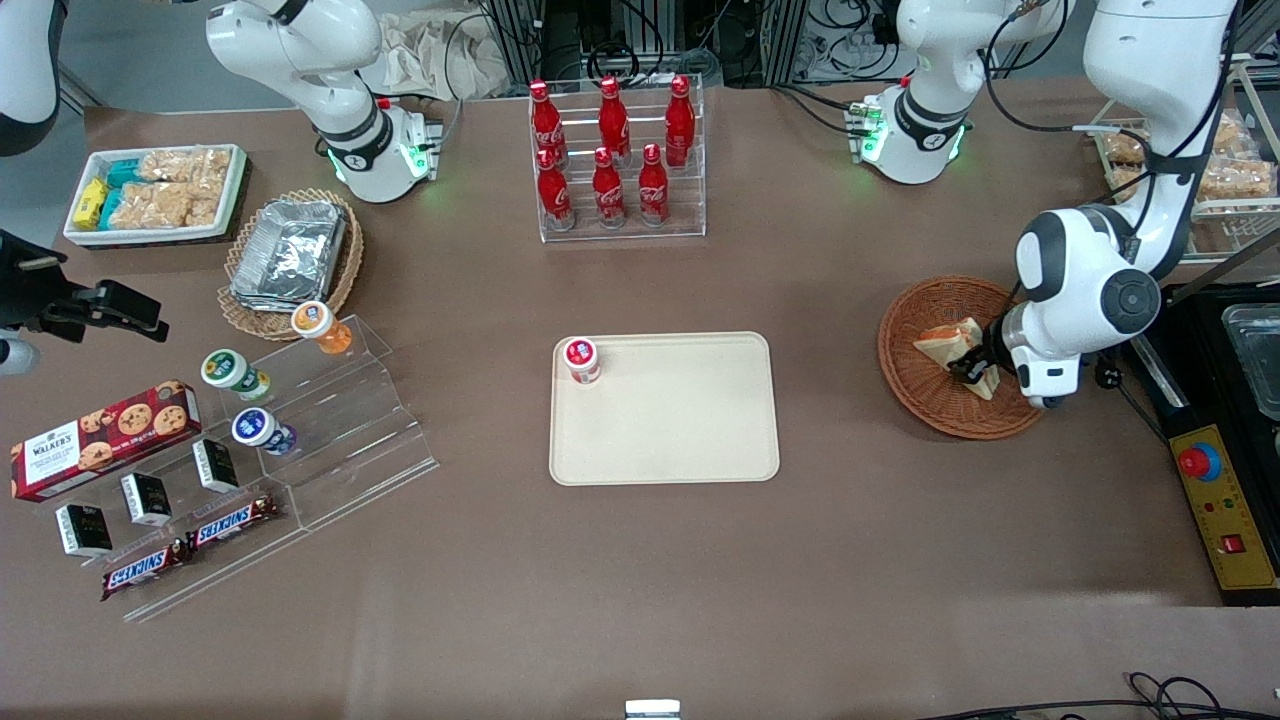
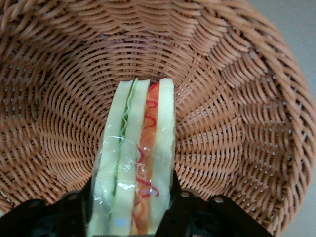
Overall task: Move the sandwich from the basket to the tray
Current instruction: 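Lift the sandwich out of the basket with the left gripper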
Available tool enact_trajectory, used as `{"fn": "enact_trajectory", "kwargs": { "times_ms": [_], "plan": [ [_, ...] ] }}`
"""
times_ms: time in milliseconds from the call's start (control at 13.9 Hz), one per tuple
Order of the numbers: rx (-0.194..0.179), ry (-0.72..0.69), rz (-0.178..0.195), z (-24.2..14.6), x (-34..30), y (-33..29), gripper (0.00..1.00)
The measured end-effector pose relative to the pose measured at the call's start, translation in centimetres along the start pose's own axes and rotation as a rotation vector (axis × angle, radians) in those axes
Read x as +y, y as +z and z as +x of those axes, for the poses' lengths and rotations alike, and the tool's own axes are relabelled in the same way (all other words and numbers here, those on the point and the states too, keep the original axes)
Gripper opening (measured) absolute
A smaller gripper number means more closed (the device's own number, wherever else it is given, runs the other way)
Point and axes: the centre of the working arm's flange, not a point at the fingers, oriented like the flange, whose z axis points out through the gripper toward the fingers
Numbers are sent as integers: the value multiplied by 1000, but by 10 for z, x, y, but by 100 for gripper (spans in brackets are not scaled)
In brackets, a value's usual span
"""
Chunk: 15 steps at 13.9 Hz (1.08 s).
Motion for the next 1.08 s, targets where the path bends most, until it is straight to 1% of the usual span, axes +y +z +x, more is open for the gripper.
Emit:
{"fn": "enact_trajectory", "kwargs": {
  "times_ms": [72,144,216,359,503,719,791,935,1078],
  "plan": [
    [4,-3,-4,1,1,-4,44],
    [5,-4,-5,1,3,-10,38],
    [5,-3,-5,1,4,-18,34],
    [18,4,-15,-1,8,-41,25],
    [33,17,-25,-5,14,-75,25],
    [37,51,-26,-14,32,-143,25],
    [44,70,-33,-19,42,-168,25],
    [66,111,-55,-32,62,-209,25],
    [91,159,-83,-50,84,-234,25]
  ]
}}
